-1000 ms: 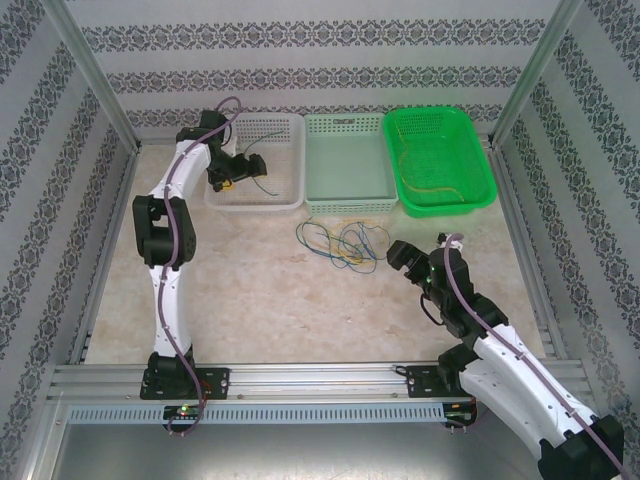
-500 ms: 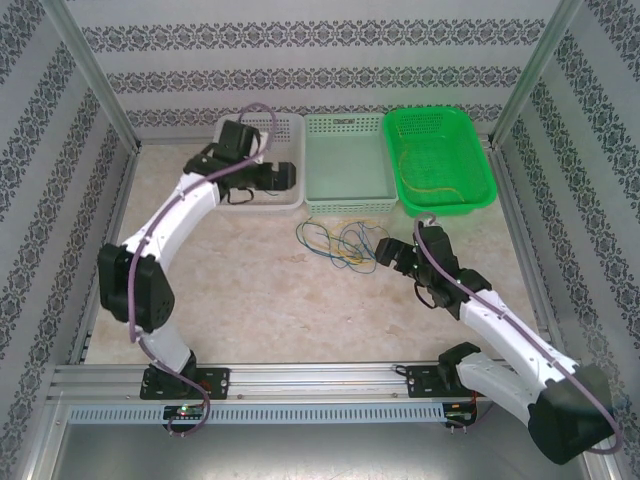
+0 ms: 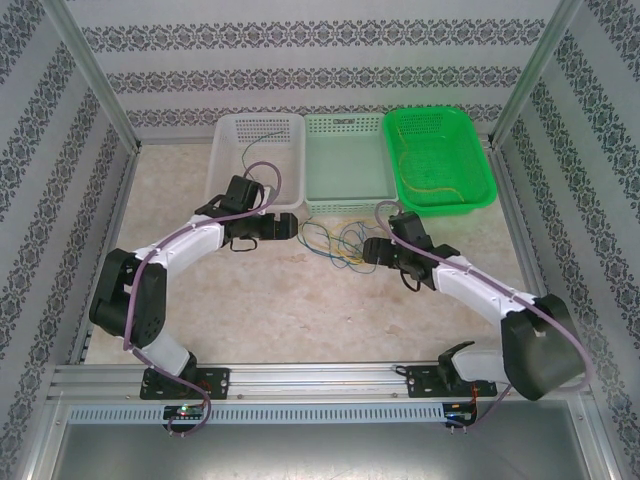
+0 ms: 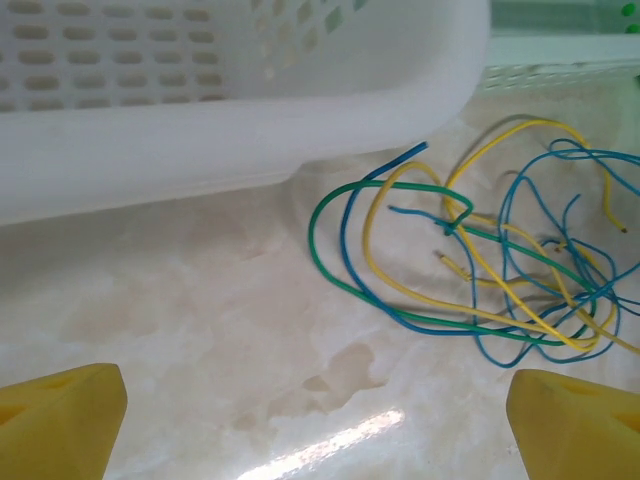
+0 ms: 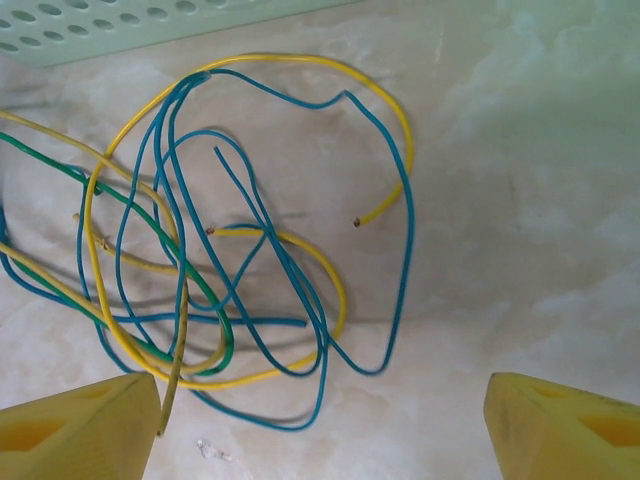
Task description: Untangle the cables
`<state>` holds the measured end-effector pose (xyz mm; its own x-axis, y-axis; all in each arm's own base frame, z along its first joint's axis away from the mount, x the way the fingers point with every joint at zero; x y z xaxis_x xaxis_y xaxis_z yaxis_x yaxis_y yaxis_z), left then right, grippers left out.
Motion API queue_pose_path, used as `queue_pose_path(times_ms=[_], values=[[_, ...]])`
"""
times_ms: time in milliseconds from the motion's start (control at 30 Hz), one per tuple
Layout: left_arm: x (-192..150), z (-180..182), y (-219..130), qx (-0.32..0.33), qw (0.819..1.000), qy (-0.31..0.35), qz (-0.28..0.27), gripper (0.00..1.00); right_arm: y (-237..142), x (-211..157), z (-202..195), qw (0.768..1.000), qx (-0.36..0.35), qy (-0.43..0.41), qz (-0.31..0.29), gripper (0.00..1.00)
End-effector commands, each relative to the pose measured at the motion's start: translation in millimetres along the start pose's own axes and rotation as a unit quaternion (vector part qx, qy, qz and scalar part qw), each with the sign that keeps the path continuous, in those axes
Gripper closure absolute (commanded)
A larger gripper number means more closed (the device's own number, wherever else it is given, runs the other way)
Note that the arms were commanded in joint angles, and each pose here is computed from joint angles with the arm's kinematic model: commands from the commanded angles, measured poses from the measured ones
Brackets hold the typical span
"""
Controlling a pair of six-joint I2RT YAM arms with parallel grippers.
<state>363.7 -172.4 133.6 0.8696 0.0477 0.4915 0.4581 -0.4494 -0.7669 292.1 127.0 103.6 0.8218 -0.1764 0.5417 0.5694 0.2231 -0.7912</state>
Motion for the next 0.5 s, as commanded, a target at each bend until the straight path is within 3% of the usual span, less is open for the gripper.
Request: queue_pose_path(times_ms=[0,100,200,367,467], values=[[4.7,-12.7,6.2,-0.031,0.999,-0.002,-0.018,0.03,2.2,16.2,12.5,0.999,0.018,-0.018,-0.029,0.17],[-0.2,-10.1,10.0,-0.03,0.999,-0.007,-0.015,0.03,9.5,18.1,13.3,0.999,0.012,-0.023,-0.024,0.2],[-4.1,-9.2,14.4,-0.031,0.999,-0.01,-0.005,0.04,17.1,17.3,19.2,0.999,0.019,-0.032,-0.007,0.29],[-6.6,-8.1,15.9,-0.032,0.999,-0.014,-0.002,0.04,22.1,16.3,25.8,0.998,0.012,-0.055,-0.003,0.3],[-6.0,-8.4,16.3,-0.033,0.999,-0.014,-0.003,0.04,28.7,16.7,23.9,0.998,-0.001,-0.059,0.008,0.37]])
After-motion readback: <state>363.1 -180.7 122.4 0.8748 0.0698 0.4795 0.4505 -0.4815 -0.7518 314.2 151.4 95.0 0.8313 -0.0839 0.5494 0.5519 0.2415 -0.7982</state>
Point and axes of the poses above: each hand's point on the last joint's axis, 136 mm out from that joint toward the fingers, its own y axis out along the fingers, its own z axis along the line the jaws close on, x = y × z, the point moved 3 cm from there along -y, back along the fingers, and after that the axes turned 1 degree about y, right-handed, at the moved point
